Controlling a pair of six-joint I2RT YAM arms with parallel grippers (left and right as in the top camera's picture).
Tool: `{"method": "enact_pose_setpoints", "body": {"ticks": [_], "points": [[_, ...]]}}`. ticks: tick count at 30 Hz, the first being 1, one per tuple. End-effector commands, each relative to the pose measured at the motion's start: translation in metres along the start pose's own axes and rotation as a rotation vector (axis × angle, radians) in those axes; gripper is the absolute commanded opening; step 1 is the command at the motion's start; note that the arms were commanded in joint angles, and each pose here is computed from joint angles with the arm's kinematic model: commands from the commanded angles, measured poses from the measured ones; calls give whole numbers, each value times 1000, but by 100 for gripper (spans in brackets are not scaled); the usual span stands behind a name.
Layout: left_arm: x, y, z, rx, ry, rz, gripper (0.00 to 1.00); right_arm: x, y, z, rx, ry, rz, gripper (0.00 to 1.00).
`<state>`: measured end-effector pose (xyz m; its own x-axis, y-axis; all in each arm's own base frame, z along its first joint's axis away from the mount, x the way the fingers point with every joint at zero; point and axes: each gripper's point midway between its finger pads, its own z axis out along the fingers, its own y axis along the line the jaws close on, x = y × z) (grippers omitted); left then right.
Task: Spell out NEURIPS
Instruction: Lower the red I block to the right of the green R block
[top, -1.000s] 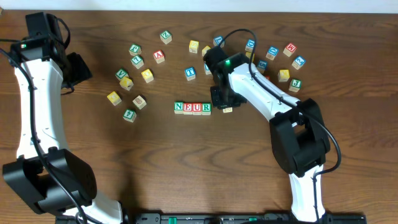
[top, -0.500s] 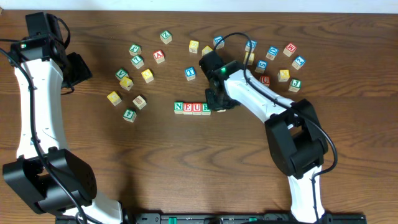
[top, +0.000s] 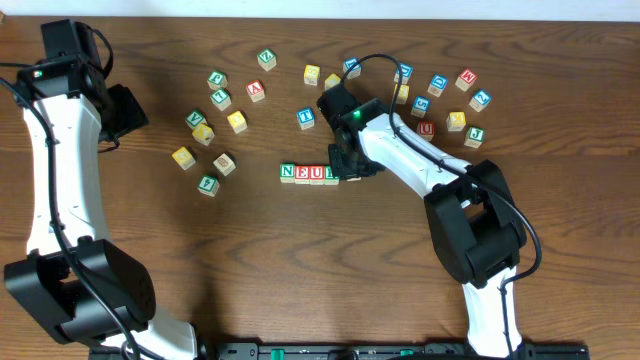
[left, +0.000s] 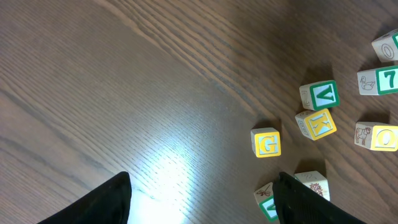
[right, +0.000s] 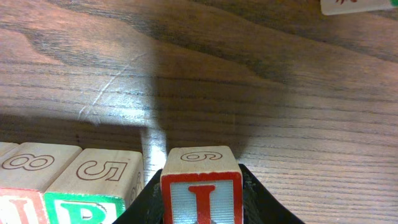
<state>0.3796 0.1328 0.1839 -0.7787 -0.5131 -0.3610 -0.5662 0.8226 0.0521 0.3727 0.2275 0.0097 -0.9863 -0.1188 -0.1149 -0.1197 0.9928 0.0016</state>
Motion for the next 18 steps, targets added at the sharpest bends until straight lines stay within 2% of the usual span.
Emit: {"method": "enact_pose_setpoints", "body": {"ticks": [1,9,14,18], "points": [[-2,3,-1,-13,-5,-1,72,11,1,8,6,31,5,28],[-2,3,-1,-13,-5,-1,72,26,5,5,-30,103,5,30],[-2,3,-1,-13,-5,-1,72,24,5,-10,-39,82,4,32],[-2,3,-1,-13,-5,-1,72,16,6,-33,-64,29,6,40]]}}
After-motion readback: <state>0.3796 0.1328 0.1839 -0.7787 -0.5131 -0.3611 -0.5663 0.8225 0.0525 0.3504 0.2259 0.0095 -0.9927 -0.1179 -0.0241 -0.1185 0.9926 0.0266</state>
